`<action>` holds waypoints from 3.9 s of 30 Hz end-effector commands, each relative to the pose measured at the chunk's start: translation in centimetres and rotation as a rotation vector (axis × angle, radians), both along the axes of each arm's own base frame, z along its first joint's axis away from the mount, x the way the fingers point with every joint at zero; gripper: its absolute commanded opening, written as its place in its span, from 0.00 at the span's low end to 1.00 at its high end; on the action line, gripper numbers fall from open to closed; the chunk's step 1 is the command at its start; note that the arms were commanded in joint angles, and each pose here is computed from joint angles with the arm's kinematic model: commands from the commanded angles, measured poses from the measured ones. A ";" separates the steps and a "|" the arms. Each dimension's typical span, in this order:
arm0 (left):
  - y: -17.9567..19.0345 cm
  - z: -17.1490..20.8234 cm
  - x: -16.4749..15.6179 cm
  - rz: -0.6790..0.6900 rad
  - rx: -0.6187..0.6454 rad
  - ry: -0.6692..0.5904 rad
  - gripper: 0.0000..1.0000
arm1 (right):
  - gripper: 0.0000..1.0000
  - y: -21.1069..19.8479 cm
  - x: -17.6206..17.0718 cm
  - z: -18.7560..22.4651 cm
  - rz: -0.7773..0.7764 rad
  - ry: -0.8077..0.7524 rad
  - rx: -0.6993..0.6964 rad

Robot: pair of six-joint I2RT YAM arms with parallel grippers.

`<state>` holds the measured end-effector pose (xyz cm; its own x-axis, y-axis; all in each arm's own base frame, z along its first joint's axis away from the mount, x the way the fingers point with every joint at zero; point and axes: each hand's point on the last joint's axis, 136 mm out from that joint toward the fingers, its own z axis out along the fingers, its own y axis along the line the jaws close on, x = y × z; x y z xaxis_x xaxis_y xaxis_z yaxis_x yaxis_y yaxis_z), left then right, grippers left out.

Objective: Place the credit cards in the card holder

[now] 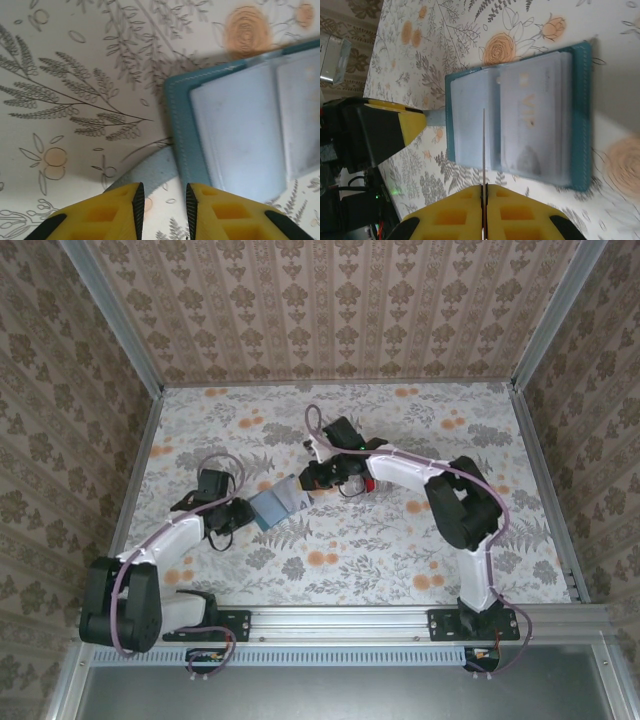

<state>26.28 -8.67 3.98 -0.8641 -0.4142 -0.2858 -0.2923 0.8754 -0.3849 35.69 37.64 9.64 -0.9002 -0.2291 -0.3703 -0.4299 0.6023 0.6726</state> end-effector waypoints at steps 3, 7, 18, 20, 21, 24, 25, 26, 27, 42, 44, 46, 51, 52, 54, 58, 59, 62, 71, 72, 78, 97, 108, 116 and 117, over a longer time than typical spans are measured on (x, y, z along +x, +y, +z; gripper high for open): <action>0.8 -1.3 0.8 0.007 0.040 0.025 0.29 | 0.11 2.3 1.7 0.0 0.000 0.029 0.067; 0.8 -1.9 1.9 -0.004 0.060 0.037 0.26 | 0.11 2.8 2.8 -0.8 -0.017 0.022 0.048; 0.3 -2.7 3.9 -0.029 0.063 0.043 0.23 | 0.11 3.5 2.5 -2.4 -0.003 0.066 0.033; 0.3 -2.7 4.1 -0.032 0.065 0.043 0.22 | 0.11 3.1 2.6 -2.6 -0.012 0.061 0.017; 0.2 -2.7 4.2 -0.035 0.068 0.045 0.21 | 0.11 2.9 2.8 -2.6 -0.025 0.054 0.009; 0.1 -2.8 4.3 -0.040 0.066 0.045 0.21 | 0.11 2.2 3.6 -1.8 -0.073 0.037 0.033; 0.1 -2.8 4.3 -0.040 0.065 0.046 0.21 | 0.11 1.9 4.0 -1.3 -0.093 0.030 0.048; 0.1 -2.8 4.3 -0.041 0.064 0.047 0.21 | 0.11 1.7 4.4 -1.0 -0.106 0.024 0.057; 0.0 -2.8 4.4 -0.042 0.062 0.044 0.21 | 0.11 1.5 4.6 -0.7 -0.115 0.022 0.067; -0.1 -2.7 4.4 -0.052 0.057 0.043 0.20 | 0.11 1.9 5.2 -2.0 -0.118 0.060 0.082; -0.2 -2.7 4.5 -0.051 0.054 0.043 0.20 | 0.11 2.1 5.0 -2.1 -0.110 0.068 0.081; -0.2 -2.8 4.5 -0.051 0.050 0.043 0.20 | 0.11 2.1 4.9 -2.5 -0.107 0.075 0.074; -0.3 -2.8 4.5 -0.051 0.046 0.042 0.20 | 0.11 2.2 4.5 -3.5 -0.101 0.102 0.065; -0.4 -2.9 4.4 -0.053 0.045 0.045 0.20 | 0.11 2.3 4.4 -3.6 -0.098 0.105 0.064; -0.4 -2.9 4.5 -0.050 0.044 0.042 0.20 | 0.11 2.5 4.0 -3.9 -0.091 0.116 0.061; -0.5 -3.0 4.5 -0.052 0.037 0.044 0.20 | 0.11 2.9 3.3 -4.3 -0.075 0.136 0.054; -0.6 -3.0 4.5 -0.054 0.037 0.045 0.20 | 0.12 2.9 3.2 -4.4 -0.073 0.139 0.052; -0.7 -3.1 4.6 -0.054 0.034 0.044 0.20 | 0.12 2.9 2.9 -4.5 -0.070 0.146 0.048; -0.9 -3.0 4.6 -0.059 0.033 0.047 0.19 | 0.11 3.5 2.8 -1.3 -0.070 0.146 0.139; -0.9 -2.9 4.6 -0.060 0.032 0.045 0.19 | 0.11 3.5 2.8 -0.8 -0.070 0.142 0.145; -0.8 -2.9 4.5 -0.057 0.033 0.044 0.19 | 0.11 3.1 3.0 -0.8 -0.074 0.132 0.121; -0.8 -2.9 4.1 -0.061 0.038 0.051 0.19 | 0.07 0.3 4.9 -0.5 -0.210 0.060 0.128; -0.8 -2.9 4.2 -0.060 0.036 0.051 0.19 | 0.07 1.3 5.1 -2.0 -0.193 0.112 0.158; -1.0 -2.8 4.3 -0.063 0.033 0.049 0.19 | 0.07 2.2 4.9 -3.5 -0.167 0.151 0.143; -1.0 -2.8 4.3 -0.063 0.032 0.050 0.19 | 0.07 2.3 4.9 -3.7 -0.166 0.155 0.142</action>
